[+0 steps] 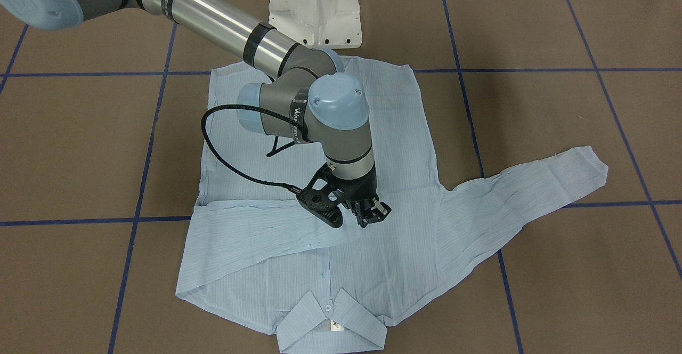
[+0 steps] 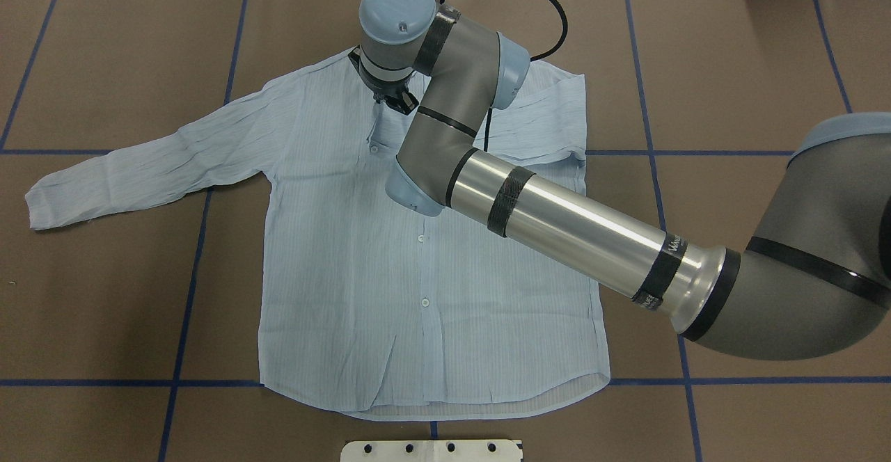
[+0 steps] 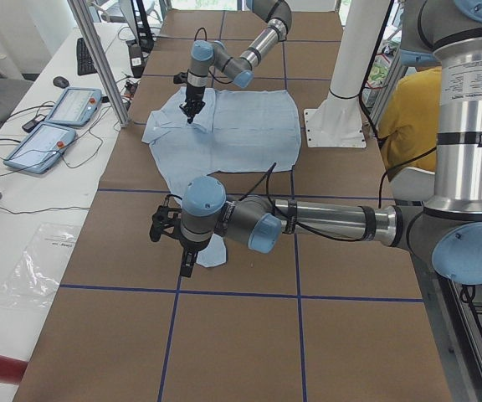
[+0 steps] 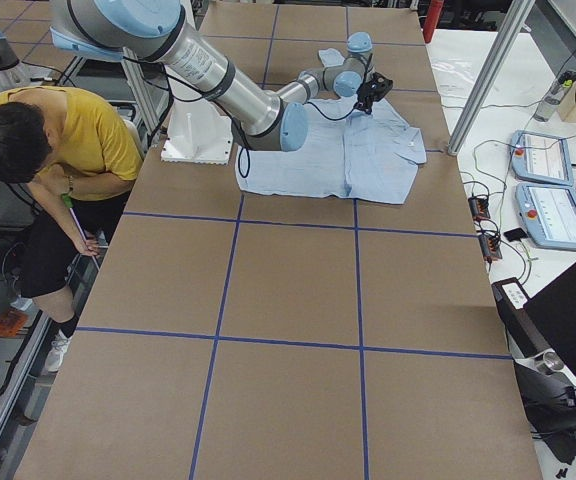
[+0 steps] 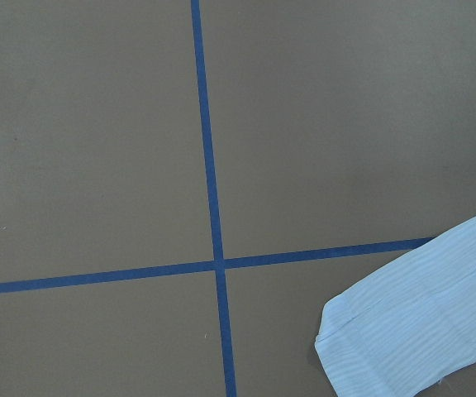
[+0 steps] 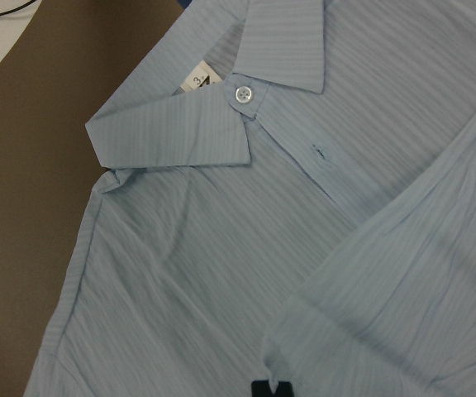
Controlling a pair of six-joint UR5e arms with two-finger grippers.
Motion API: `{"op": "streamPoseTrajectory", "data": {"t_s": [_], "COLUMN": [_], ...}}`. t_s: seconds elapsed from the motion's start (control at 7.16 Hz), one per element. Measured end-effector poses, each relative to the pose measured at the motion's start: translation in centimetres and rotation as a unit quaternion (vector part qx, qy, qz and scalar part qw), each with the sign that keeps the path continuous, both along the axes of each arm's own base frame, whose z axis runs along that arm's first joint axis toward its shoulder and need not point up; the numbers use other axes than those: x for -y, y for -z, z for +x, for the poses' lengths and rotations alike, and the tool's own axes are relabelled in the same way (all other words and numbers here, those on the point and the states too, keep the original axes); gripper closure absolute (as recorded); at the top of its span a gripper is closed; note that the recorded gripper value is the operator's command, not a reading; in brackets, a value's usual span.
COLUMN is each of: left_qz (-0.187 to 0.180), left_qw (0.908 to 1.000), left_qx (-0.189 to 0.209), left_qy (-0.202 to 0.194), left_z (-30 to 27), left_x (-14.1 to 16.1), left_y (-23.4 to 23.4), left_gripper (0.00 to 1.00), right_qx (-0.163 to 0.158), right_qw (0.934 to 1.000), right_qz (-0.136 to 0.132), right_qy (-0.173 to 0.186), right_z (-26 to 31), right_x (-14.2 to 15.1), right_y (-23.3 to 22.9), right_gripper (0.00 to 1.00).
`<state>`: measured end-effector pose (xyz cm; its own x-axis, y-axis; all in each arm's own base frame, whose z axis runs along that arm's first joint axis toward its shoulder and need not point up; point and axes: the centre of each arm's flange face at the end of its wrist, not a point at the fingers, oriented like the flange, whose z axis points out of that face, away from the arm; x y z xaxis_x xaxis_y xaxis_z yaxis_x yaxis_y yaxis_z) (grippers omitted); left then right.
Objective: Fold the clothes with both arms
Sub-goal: 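Carry the sleeve with the right gripper across the shirt toward the collar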
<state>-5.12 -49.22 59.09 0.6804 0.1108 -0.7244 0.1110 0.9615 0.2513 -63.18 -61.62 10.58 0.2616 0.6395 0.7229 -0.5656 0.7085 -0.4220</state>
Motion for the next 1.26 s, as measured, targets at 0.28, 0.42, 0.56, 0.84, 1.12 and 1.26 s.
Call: {"op": "streamPoseTrajectory", "data": {"t_s": [0.28, 0.42, 0.56, 0.84, 1.12, 1.26], "left_qz": [-0.001, -0.001, -0.002, -0.006, -0.004, 0.0], "left_qw": [1.0, 1.0, 1.0, 0.9999, 0.9995, 0.9992], "left_qx": [0.0, 0.0, -0.001, -0.01, -0.019, -0.022], "left_qy": [-0.001, -0.001, -0.002, -0.01, -0.025, -0.033], "left_z": [0.1, 0.1, 0.2, 0.7, 2.0, 3.1], "left_x": [0.0, 0.0, -0.1, -0.3, -0.3, -0.2], "left_y": [0.0, 0.0, -0.1, -0.3, -0.2, 0.0], "left_gripper": [0.0, 0.0, 0.0, 0.0, 0.0, 0.0], "right_qx": [0.015, 0.02, 0.021, 0.02, 0.023, 0.023], "right_qw": [0.9996, 0.9993, 0.9992, 0.9992, 0.9992, 0.9993], "right_qz": [-0.006, -0.009, -0.01, -0.009, -0.002, 0.006], "right_qy": [-0.023, -0.029, -0.031, -0.033, -0.034, -0.03], "right_z": [-0.5, -0.7, -0.8, -1.3, -1.2, -0.7], "right_x": [0.7, 0.8, 0.7, 0.5, 0.3, 0.4], "right_y": [1.0, 1.6, 1.8, 1.7, 1.9, 1.7], "right_gripper": [0.55, 0.01, 0.0, 0.0, 0.0, 0.0]}}
